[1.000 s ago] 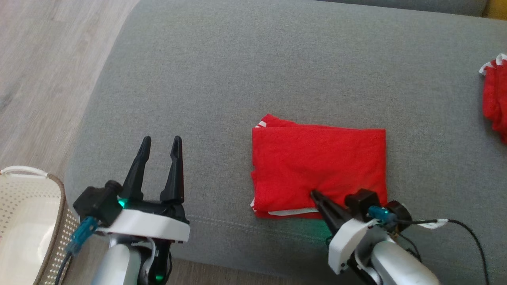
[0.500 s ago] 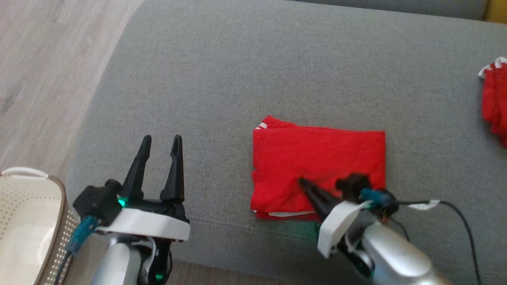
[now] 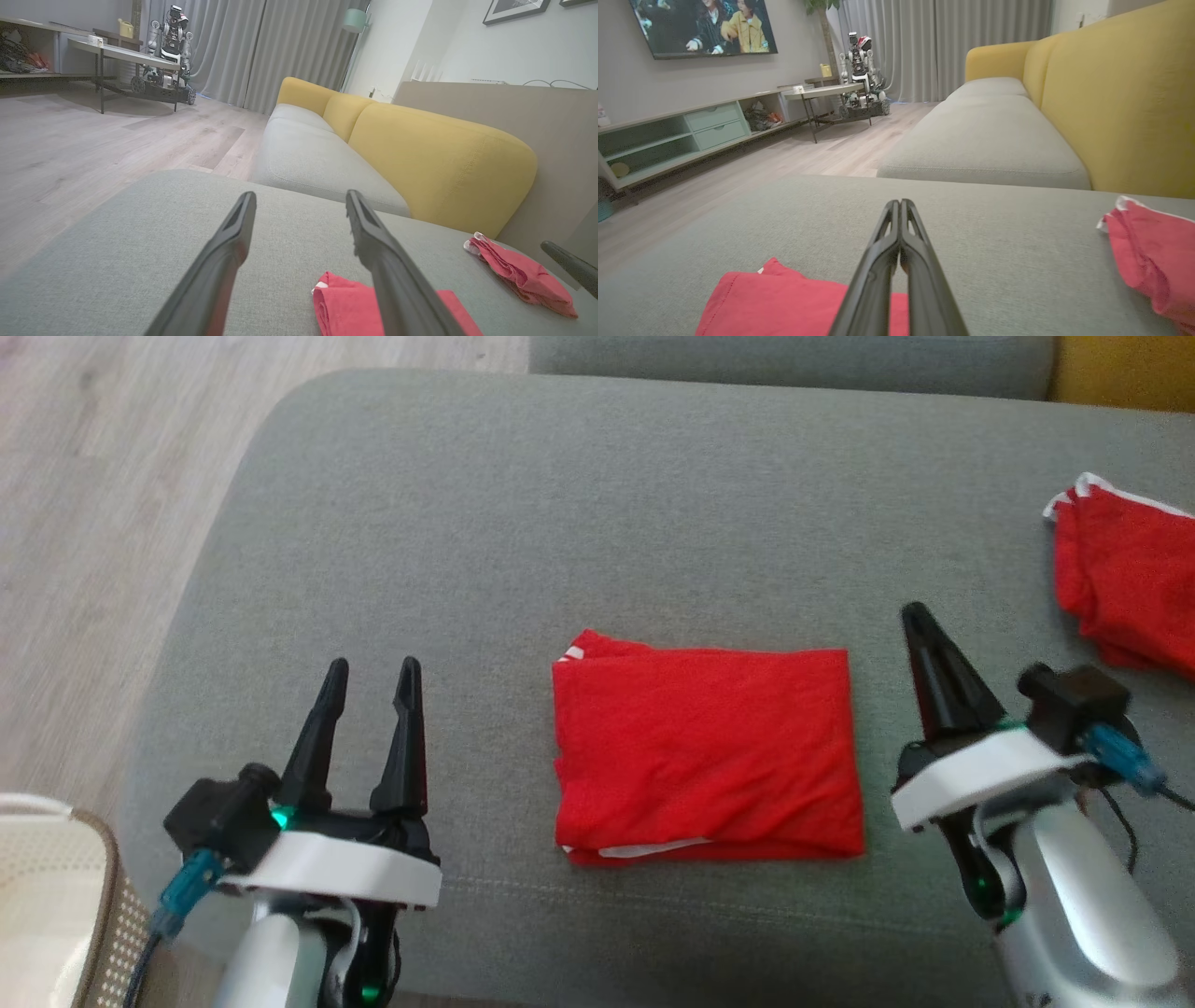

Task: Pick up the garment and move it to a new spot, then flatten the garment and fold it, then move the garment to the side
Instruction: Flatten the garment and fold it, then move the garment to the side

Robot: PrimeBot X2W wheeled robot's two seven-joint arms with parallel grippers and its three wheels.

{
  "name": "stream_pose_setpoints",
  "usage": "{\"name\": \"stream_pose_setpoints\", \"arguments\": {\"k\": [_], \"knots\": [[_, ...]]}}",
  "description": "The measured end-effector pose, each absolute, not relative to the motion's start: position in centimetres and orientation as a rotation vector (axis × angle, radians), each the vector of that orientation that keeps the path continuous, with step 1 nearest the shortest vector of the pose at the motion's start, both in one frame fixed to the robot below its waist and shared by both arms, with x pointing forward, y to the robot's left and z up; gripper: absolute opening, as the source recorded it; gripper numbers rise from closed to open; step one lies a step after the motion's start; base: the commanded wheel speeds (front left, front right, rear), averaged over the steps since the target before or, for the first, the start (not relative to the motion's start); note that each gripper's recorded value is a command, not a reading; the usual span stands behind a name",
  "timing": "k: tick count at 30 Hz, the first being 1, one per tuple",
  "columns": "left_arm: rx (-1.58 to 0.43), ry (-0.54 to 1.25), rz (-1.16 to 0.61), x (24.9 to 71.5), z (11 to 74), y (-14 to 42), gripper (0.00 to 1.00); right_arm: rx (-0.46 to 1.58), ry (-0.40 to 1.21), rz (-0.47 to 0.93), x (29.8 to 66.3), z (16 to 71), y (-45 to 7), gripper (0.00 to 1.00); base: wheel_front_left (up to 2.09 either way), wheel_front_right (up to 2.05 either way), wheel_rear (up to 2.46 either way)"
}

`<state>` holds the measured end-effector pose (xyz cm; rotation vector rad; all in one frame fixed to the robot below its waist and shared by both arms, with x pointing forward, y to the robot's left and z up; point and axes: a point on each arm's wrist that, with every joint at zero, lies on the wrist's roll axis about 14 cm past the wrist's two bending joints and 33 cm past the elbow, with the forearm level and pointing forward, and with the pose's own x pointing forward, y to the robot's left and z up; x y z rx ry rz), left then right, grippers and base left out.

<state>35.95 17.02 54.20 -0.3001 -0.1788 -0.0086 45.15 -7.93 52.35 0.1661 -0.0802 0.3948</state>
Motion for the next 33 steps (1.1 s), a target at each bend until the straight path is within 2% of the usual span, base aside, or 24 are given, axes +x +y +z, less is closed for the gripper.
{"name": "stream_pose_setpoints", "arguments": {"k": [6, 8, 9, 15, 33], "knots": [[-0.308, -0.174, -0.040, 35.7, 54.1, 16.0, 1.00, 0.162, -0.134, 0.275, 43.7, 53.4, -11.2, 0.00, 0.00, 0.00, 0.00], [-0.310, -0.171, -0.057, 35.6, 54.1, 15.5, 1.00, 0.151, -0.141, 0.250, 43.2, 53.5, -11.9, 0.97, 0.00, 0.00, 0.00], [-0.310, -0.166, -0.061, 35.5, 53.9, 15.4, 1.00, 0.152, -0.141, 0.235, 42.9, 53.5, -12.3, 1.00, 0.00, 0.00, 0.00], [-0.314, -0.137, -0.074, 35.1, 53.0, 14.7, 1.00, 0.160, -0.120, 0.186, 41.5, 52.5, -13.6, 1.00, 0.00, 0.00, 0.00], [-0.315, -0.130, -0.079, 34.9, 52.8, 14.5, 1.00, 0.114, -0.077, 0.191, 41.0, 51.1, -13.3, 1.00, 0.00, 0.00, 0.00]]}}
